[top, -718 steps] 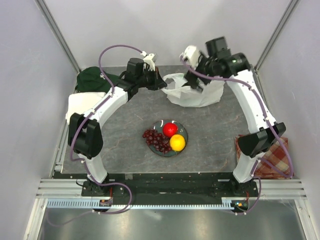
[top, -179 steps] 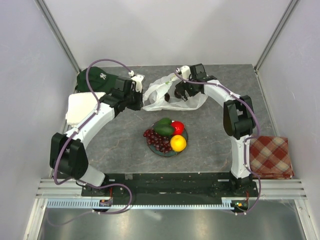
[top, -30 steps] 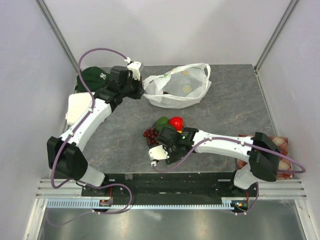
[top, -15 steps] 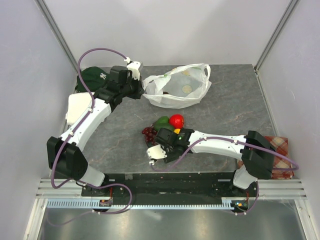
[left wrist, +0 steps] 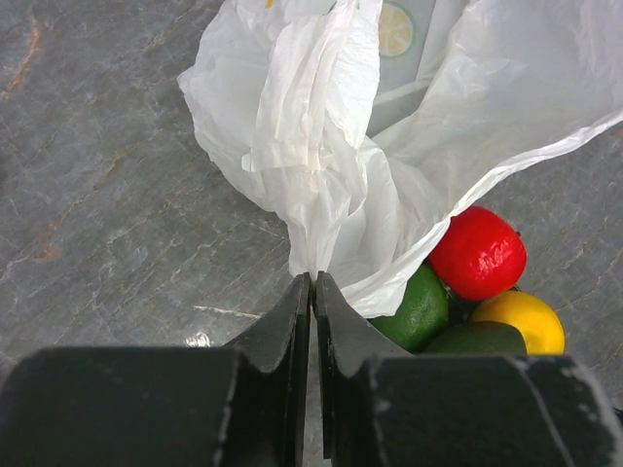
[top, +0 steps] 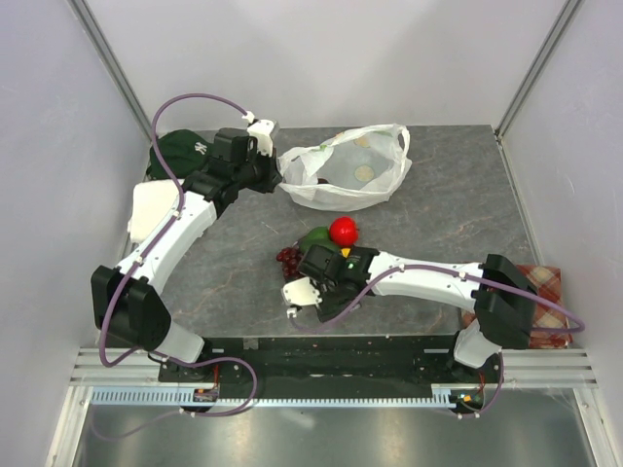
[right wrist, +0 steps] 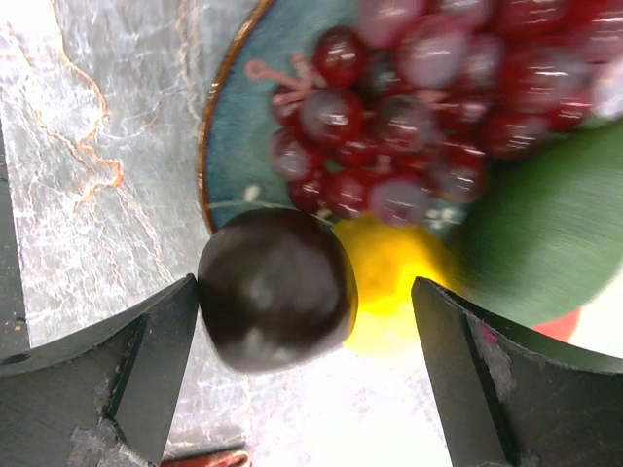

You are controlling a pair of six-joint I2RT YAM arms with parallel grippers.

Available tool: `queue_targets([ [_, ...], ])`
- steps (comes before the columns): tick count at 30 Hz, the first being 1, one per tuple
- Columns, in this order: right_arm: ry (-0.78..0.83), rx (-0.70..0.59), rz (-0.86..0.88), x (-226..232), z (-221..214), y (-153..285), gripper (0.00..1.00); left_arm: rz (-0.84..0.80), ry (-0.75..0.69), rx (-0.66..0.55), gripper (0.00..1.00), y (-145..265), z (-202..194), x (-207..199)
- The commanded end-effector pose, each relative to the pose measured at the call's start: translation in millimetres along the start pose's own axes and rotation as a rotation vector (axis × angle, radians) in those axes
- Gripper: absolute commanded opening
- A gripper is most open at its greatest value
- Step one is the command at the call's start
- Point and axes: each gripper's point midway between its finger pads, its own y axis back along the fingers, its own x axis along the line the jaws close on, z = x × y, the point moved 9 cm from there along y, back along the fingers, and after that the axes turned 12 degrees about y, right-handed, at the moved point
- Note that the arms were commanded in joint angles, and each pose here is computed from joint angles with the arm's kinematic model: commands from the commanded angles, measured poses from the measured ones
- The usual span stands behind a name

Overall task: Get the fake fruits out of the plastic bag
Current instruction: Place the fake fruit on the plate.

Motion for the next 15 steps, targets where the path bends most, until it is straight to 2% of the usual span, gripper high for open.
queue_targets([
  [1, -0.037, -0.087, -0.105, -26, 10, 46, 0.98, -0.045, 0.007, -0.056, 0.13, 2, 16, -7],
  [8, -0.040, -0.156, -0.100, -41, 19, 84, 0.98, -0.059, 0.010, -0.059, 0.13, 0, 20, -8],
  [15, -0.078, -0.120, -0.099, -31, 14, 67, 0.98, -0.070, 0.012, -0.057, 0.13, -1, 20, -10],
])
